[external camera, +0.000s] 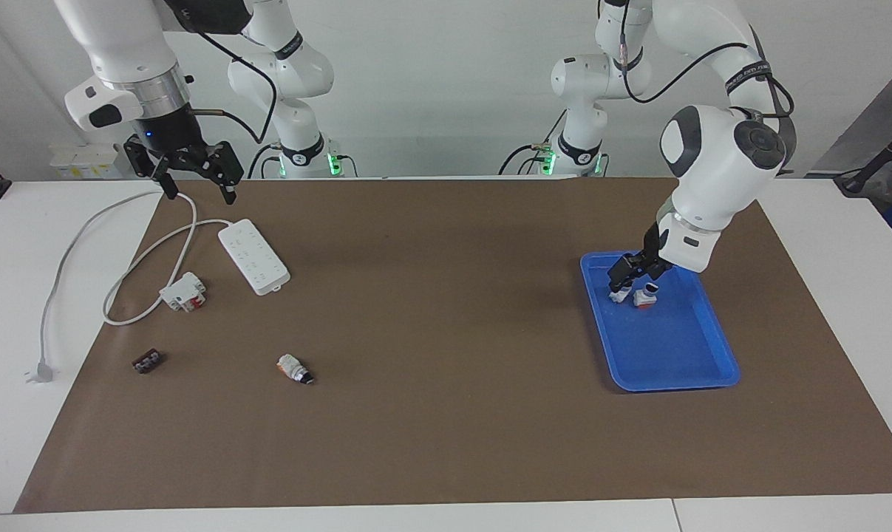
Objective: Turn and place switch with both arms
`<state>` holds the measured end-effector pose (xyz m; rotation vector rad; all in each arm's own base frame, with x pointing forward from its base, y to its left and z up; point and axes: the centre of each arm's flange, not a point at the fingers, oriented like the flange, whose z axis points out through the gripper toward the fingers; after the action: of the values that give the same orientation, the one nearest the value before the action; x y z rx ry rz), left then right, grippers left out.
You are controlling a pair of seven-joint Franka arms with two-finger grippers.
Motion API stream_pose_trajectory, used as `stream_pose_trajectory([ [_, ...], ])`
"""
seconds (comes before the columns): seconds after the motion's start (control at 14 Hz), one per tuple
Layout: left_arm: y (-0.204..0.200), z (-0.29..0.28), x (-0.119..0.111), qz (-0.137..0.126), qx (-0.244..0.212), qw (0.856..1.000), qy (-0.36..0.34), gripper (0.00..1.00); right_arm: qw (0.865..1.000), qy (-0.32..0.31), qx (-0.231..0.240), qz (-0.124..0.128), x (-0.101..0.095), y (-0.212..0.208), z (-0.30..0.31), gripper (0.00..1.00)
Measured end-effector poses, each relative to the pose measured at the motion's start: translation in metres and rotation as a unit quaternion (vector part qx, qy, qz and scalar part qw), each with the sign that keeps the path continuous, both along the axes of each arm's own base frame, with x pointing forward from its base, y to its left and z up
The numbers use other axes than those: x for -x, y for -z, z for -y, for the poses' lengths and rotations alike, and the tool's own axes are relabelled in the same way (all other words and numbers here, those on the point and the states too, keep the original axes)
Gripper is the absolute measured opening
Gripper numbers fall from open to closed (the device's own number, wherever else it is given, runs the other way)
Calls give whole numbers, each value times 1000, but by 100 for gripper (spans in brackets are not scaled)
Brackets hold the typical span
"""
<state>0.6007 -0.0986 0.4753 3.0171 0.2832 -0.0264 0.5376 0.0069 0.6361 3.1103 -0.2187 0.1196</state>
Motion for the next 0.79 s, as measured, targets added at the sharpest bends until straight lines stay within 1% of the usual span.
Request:
stream_pose_trajectory([
  [0.07, -8, -3, 2, 10, -1, 1000, 21, 99, 1000, 1, 0, 0, 0, 0, 0, 100],
  [0.14, -18, -7, 4, 20, -1, 999, 39, 92, 1000, 3, 0, -3, 1, 1, 0, 100],
  [0.29, -40, -16, 10, 42, -4, 996, 73, 91, 1000, 8, 0, -10, 2, 2, 1, 100],
  [0.43, -57, -24, 15, 59, -6, 994, 93, 92, 1000, 10, 0, -13, 3, 2, 1, 100],
  [0.57, -70, -29, 18, 71, -8, 993, 98, 93, 1000, 10, 0, -13, 3, 2, 1, 100],
  [0.79, -87, -35, 22, 87, -10, 991, 102, 98, 1000, 10, 0, -13, 3, 2, 0, 100],
])
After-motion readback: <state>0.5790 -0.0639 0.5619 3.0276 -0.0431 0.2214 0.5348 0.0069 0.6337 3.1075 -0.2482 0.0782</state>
